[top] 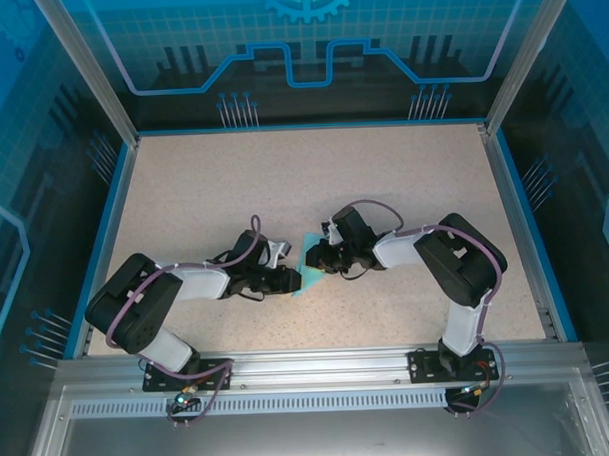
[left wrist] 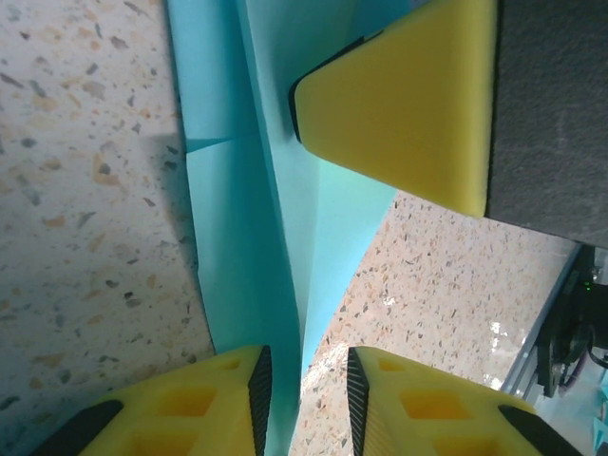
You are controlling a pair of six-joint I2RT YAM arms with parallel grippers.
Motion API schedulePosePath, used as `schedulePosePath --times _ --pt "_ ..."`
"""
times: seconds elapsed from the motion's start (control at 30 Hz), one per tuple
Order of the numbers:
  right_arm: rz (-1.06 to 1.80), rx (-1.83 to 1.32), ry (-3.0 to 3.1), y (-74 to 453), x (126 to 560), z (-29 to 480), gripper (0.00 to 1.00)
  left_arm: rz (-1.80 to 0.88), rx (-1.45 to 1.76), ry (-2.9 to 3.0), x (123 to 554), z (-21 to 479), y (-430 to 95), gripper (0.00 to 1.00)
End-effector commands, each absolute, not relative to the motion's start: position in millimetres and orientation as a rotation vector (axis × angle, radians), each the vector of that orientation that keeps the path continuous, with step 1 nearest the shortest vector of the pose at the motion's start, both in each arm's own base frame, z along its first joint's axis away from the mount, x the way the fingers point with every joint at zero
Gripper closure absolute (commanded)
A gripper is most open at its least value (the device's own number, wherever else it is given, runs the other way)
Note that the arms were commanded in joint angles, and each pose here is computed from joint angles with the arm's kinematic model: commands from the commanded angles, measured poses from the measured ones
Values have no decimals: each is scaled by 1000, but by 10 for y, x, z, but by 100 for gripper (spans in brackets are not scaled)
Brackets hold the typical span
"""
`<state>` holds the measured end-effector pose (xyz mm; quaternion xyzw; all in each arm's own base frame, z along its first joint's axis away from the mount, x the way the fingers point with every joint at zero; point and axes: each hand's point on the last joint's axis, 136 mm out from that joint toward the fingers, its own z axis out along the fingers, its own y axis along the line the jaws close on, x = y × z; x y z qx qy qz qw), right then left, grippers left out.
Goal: Fold a paper plane with a square sheet of paper (pick it up from the middle)
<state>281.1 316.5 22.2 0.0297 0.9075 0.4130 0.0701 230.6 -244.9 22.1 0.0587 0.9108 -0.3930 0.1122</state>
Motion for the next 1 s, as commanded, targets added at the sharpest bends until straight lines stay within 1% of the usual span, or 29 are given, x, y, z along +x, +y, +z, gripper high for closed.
schedulePosePath --times 0.0,0.23,0.37,0.53,0.67,0.87,0.97 --pt "1252 105 2723 3195 2869 227 79 -973 197 2762 2221 43 -2296 70" --pt "1256 105 2719 3201 2875 248 79 -822 275 2787 2207 -1 -2277 73" --pt "1257 108 2718 3204 2880 249 79 -793 283 2791 2204 -16 -2263 81" --pt "1271 96 2707 3209 2870 306 79 -797 284 2783 2213 -9 -2268 95" --pt "1271 78 2673 3195 2900 427 78 -882 273 2769 2242 55 -2340 100" --pt "1266 68 2646 3107 2888 532 76 -1109 181 2720 2300 170 -2366 100" --pt "1258 74 2631 3042 2878 577 76 -1174 149 2711 2318 195 -2357 100"
